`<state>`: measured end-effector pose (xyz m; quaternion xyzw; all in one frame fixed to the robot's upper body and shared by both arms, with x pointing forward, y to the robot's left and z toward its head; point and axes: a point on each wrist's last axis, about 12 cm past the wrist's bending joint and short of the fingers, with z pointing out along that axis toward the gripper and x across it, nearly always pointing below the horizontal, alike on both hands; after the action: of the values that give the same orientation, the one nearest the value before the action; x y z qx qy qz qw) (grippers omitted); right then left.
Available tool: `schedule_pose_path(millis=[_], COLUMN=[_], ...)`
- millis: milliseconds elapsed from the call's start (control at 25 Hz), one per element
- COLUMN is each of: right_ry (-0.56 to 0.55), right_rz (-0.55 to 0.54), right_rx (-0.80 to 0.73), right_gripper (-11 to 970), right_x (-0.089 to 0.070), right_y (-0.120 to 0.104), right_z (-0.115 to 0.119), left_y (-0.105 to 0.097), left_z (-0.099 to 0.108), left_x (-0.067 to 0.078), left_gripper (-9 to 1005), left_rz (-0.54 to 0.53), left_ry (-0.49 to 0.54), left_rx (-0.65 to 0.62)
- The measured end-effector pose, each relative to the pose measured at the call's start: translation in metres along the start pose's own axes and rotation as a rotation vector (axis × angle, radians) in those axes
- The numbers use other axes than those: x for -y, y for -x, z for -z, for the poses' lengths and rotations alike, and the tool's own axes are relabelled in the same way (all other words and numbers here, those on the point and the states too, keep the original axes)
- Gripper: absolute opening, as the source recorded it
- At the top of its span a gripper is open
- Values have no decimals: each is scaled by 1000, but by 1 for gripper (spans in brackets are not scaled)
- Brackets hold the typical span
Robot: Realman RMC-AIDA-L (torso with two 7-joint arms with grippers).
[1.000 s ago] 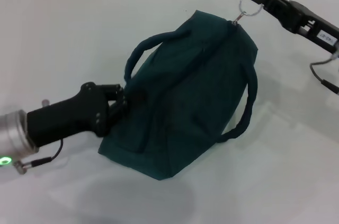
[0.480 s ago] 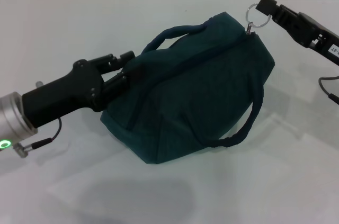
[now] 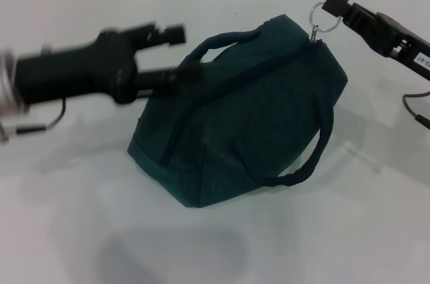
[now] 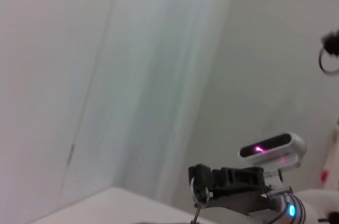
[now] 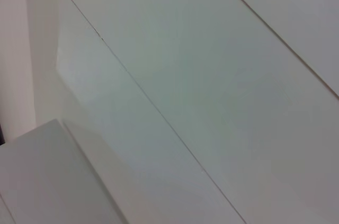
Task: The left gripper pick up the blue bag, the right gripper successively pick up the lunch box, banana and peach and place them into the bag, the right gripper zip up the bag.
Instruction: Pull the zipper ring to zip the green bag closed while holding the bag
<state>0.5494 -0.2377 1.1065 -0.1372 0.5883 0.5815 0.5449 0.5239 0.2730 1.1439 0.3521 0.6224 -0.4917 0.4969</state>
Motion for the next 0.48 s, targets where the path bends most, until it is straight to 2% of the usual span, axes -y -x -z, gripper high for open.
schedule_pose_path(millis=[160, 320, 480], right_ry=[0, -2, -2], right_rz=[4, 5, 6], right_rx=[-3, -5, -6], right_gripper=[61, 62, 63], right_x=[1, 1, 1], right_y=[1, 1, 1], right_z=[-3, -5, -6], left_y=[53, 88, 98], left_z=[-24, -59, -89], left_x=[-3, 5, 19], left_gripper=[816, 823, 826], left_rz=[-8, -2, -28], left_ry=[19, 55, 60], left_rx=[-183, -362, -512])
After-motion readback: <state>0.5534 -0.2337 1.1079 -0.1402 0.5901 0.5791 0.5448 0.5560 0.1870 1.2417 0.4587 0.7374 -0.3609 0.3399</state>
